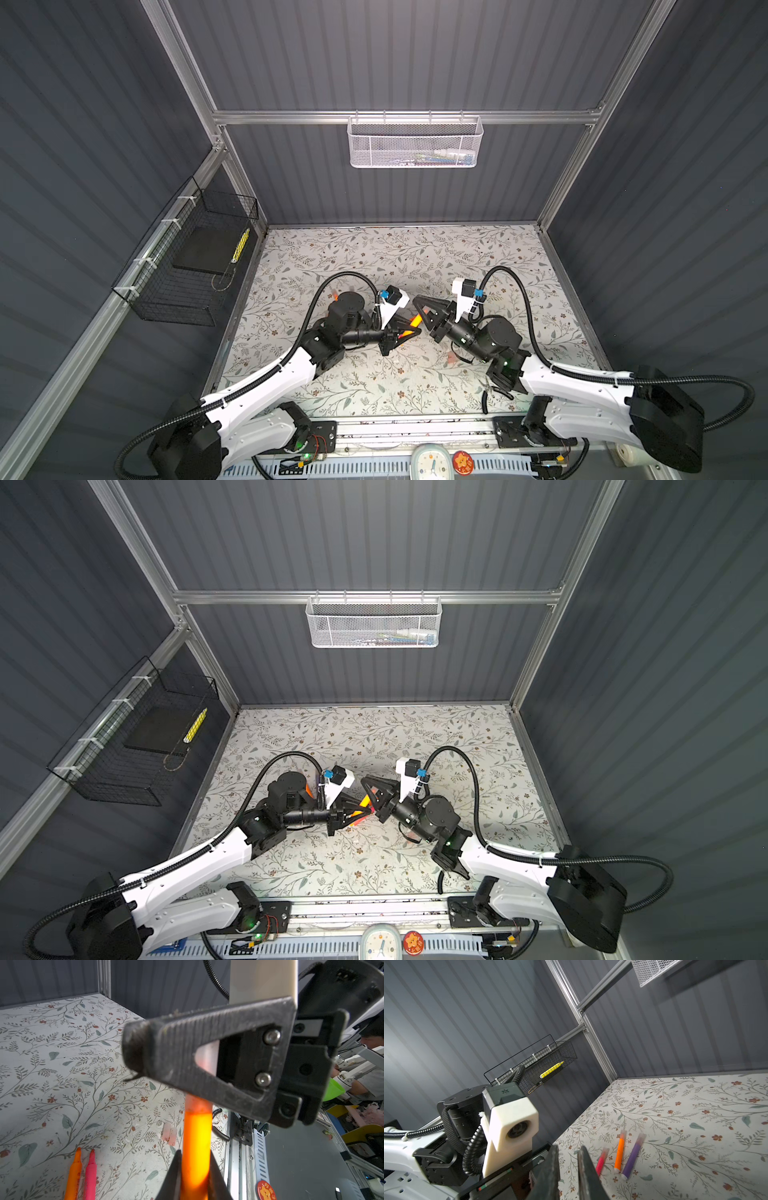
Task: Insert the pens into the pen caps
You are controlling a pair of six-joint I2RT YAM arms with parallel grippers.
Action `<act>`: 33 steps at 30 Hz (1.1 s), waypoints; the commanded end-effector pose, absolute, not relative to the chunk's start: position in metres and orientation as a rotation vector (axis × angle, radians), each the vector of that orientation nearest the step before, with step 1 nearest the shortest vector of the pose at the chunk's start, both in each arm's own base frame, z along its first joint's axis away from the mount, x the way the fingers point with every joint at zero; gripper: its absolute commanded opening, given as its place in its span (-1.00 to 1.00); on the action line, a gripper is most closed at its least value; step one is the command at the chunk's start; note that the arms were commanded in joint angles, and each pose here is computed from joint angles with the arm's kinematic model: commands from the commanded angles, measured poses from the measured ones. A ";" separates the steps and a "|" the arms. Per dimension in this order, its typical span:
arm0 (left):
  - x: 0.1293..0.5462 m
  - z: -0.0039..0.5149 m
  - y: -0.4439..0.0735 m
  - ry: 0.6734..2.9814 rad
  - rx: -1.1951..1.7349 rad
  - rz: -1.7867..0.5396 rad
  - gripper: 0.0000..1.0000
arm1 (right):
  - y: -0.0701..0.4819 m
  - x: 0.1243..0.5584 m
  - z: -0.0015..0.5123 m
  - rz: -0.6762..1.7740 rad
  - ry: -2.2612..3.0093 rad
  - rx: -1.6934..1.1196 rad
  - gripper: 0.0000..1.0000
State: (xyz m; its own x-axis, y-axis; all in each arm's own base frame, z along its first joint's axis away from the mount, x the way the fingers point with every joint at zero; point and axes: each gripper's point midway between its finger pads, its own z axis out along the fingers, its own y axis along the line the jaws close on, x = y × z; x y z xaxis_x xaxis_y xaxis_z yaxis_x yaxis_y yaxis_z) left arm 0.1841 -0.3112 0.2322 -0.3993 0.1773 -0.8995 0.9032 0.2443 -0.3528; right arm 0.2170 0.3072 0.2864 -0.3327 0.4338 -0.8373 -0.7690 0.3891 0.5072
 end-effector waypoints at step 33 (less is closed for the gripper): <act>0.308 0.047 -0.200 2.460 0.124 -0.244 -1.00 | 0.226 0.182 0.345 1.247 1.828 0.025 0.98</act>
State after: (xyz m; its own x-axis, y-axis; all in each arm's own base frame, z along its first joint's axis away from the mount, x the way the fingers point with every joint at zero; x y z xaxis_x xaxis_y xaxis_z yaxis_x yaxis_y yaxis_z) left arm 0.3031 -0.2070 0.0526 -0.7582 0.0407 -0.6508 0.2090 0.9606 -0.1833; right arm 0.1857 0.2139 0.3473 -0.5402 0.5065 -0.6720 -0.4435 0.5074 0.7389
